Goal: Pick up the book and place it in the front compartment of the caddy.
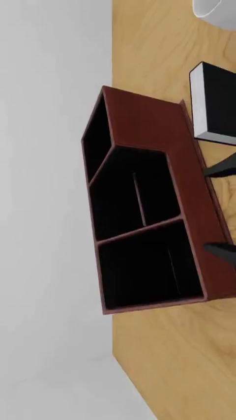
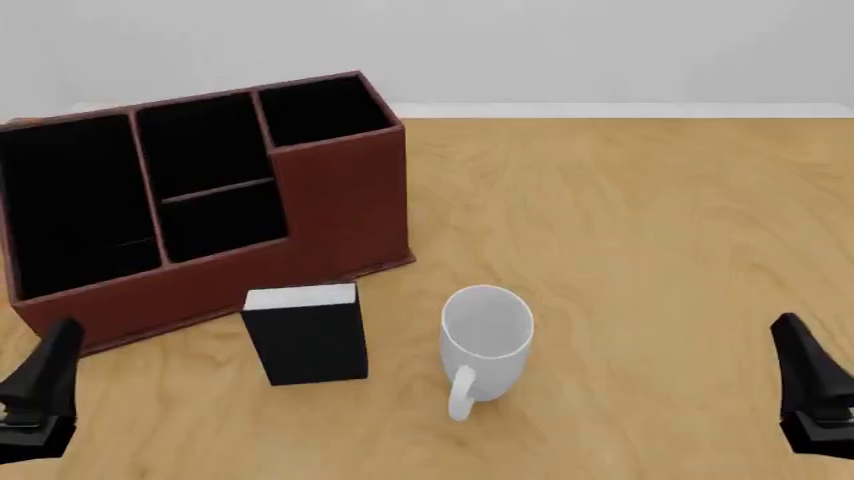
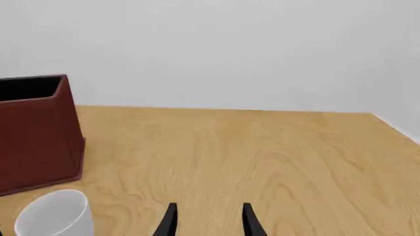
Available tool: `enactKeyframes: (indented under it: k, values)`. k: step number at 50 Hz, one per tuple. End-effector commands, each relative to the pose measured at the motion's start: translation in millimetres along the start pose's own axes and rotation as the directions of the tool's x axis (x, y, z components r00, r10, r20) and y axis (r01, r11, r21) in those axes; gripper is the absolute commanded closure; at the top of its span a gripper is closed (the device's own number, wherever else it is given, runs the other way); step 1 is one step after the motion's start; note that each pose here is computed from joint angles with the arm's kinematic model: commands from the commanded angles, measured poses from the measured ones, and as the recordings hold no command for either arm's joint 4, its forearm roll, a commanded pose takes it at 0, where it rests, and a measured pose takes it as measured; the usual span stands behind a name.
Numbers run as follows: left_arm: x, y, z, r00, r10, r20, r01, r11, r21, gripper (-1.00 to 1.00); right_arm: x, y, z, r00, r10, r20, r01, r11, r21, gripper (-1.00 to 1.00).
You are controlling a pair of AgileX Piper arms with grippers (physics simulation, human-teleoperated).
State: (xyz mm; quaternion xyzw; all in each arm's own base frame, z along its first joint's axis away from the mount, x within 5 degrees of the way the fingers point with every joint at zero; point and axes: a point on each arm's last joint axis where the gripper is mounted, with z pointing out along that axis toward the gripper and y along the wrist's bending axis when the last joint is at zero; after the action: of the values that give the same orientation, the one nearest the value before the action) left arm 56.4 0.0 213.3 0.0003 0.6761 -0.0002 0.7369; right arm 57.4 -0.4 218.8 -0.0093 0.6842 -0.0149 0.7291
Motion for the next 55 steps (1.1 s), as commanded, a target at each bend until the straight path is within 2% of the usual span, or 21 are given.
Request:
enactKeyframes:
  k: [1, 5, 7, 21, 26, 29, 32, 35, 37, 38, 40, 42, 44, 46, 50, 55]
  values:
    - [-0.3, -0.4, 1, 1.0, -0.002, -0.001, 0.002, 1.0, 0.006, -1.0, 4, 1, -1, 0.999, 0.026, 0.025, -0.026, 1.0, -0.007, -1.0]
    - [-0.4, -0.5, 1, 1.0, -0.001, 0.001, 0.001, 1.0, 0.008, -1.0, 4, 1, -1, 1.0, 0.011, 0.029, -0.01, 1.0, -0.009, -1.0]
    - [-0.1, -0.5, 0, 1.0, 0.003, 0.0, -0.003, 1.0, 0.009, -1.0, 4, 1, -1, 0.999, 0.023, 0.026, -0.023, 1.0, -0.008, -1.0]
    - [-0.5, -1.8, 3, 1.0, 0.002, -0.005, -0.002, 1.0, 0.03, -1.0, 4, 1, -1, 0.999, 0.018, 0.027, -0.018, 1.0, -0.008, -1.0]
    - [-2.8, -0.9, 15, 1.0, -0.014, -0.006, 0.014, 1.0, 0.013, -1.0, 4, 1, -1, 0.999, 0.018, 0.027, -0.018, 1.0, -0.008, -1.0]
    - [-1.4, 0.2, 27, 0.999, 0.038, -0.032, -0.038, 0.999, -0.001, -1.0, 4, 1, -1, 0.999, 0.017, 0.028, -0.017, 1.0, -0.008, -1.0]
    - [-3.8, -1.5, 29, 0.999, 0.033, -0.009, -0.033, 0.999, 0.017, -1.0, 4, 1, -1, 0.999, 0.018, 0.027, -0.018, 1.0, -0.008, -1.0]
    - [-11.3, -6.2, 34, 0.996, 0.088, 0.008, -0.089, 0.994, 0.069, -1.0, 4, 1, -1, 0.999, 0.018, 0.027, -0.017, 1.0, -0.008, -1.0]
    - [-20.3, -6.4, 42, 0.998, 0.066, -0.004, -0.066, 0.996, 0.066, -1.0, 3, 1, -1, 0.999, 0.018, 0.027, -0.018, 1.0, -0.008, -1.0]
    - [-22.9, -7.5, 50, 0.996, 0.084, -0.019, -0.082, 0.994, 0.074, -1.0, 3, 1, -1, 0.999, 0.018, 0.028, -0.017, 1.0, -0.008, -1.0]
    - [-23.8, -10.2, 54, 0.992, 0.121, -0.02, -0.119, 0.988, 0.097, -1.0, 4, 1, -1, 0.999, 0.018, 0.027, -0.017, 1.0, -0.008, -1.0]
    - [-25.1, -15.2, 61, 0.992, 0.123, -0.037, -0.117, 0.984, 0.136, -1.0, 3, 1, -1, 0.999, 0.018, 0.027, -0.018, 1.0, -0.008, -1.0]
    - [-33.2, -19.0, 71, 0.986, 0.158, -0.049, -0.148, 0.976, 0.161, -1.0, 3, 1, -1, 0.999, 0.018, 0.027, -0.017, 1.0, -0.008, -1.0]
    - [-43.5, -24.2, 75, 0.975, 0.22, -0.038, -0.208, 0.957, 0.2, -1.0, 3, 1, -1, 0.999, 0.018, 0.027, -0.018, 1.0, -0.008, -1.0]
    - [-62.5, -33.3, 86, 0.955, 0.293, -0.038, -0.274, 0.926, 0.259, -1.0, 3, 1, -1, 0.999, 0.018, 0.027, -0.017, 1.0, -0.008, -1.0]
    - [-76.8, -45.5, 95, 0.93, 0.363, -0.047, -0.328, 0.883, 0.337, -1.0, 3, 1, -1, 0.999, 0.018, 0.027, -0.017, 1.0, -0.008, -1.0]
